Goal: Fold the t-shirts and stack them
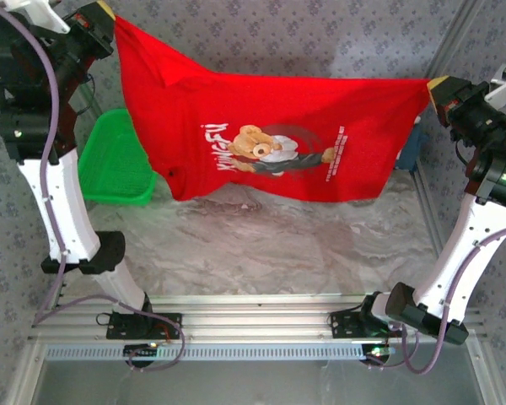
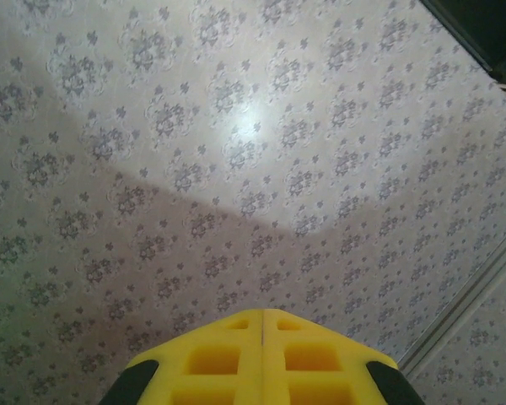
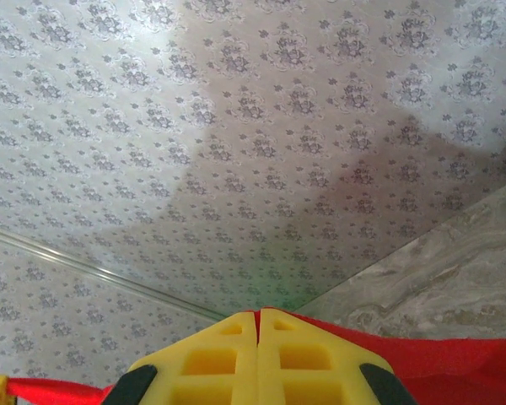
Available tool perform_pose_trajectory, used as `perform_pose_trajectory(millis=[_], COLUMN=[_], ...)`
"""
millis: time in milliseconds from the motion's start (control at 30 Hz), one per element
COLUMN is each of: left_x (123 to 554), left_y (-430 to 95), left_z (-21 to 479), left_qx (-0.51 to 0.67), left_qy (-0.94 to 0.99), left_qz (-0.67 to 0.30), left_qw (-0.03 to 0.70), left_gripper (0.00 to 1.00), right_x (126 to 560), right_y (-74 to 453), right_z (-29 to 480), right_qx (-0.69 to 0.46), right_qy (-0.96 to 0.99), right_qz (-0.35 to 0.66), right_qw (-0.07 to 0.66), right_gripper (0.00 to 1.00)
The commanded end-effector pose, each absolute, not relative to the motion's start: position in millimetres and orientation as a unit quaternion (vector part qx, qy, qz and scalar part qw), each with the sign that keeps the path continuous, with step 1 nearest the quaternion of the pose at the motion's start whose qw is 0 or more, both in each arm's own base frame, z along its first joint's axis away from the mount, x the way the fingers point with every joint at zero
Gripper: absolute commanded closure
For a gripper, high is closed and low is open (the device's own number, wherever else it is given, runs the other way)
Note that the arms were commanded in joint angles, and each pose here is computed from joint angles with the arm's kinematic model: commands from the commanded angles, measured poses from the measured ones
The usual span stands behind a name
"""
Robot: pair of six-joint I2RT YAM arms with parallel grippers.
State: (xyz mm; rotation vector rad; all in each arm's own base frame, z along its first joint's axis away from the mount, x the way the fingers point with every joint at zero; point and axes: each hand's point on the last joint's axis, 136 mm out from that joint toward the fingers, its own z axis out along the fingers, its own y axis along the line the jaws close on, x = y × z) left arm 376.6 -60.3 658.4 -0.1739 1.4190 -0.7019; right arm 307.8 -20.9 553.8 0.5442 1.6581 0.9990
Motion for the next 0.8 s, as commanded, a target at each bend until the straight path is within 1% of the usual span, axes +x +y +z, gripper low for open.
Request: perform_pose_trajectory(millis=[0,167,400,600,767], left_x=[367,392,429,440,425], left_y=[-60,-65,-71,-66,-43], left_z=[685,677,668,675,691], left_qx=[-0.064,-0.061,-0.065,-0.063,-0.064], left_qy=[0.597,0.599,0.592,0.569,0.55], left_qz=[-0.328,-0.345,-0.373,-0.378,-0.368], left_qw=[0.73,0.72,0.711,0.727,0.747], left_gripper=[0.95,0.95,0.95,0.95,0.95], right_x=[322,347,401,439,443], right_y=[-30,-43,-62,-73,-69], right_z=[541,520,502,530,559], right_qx=[0.241,0.244,0.245,0.213,0.185], right_qy=[0.699,0.71,0.716,0.697,0.685], right_qz=[0.427,0.42,0.422,0.435,0.452], right_qw=[0.521,0.511,0.5,0.529,0.541], right_gripper=[1.0,1.0,1.0,1.0,1.0])
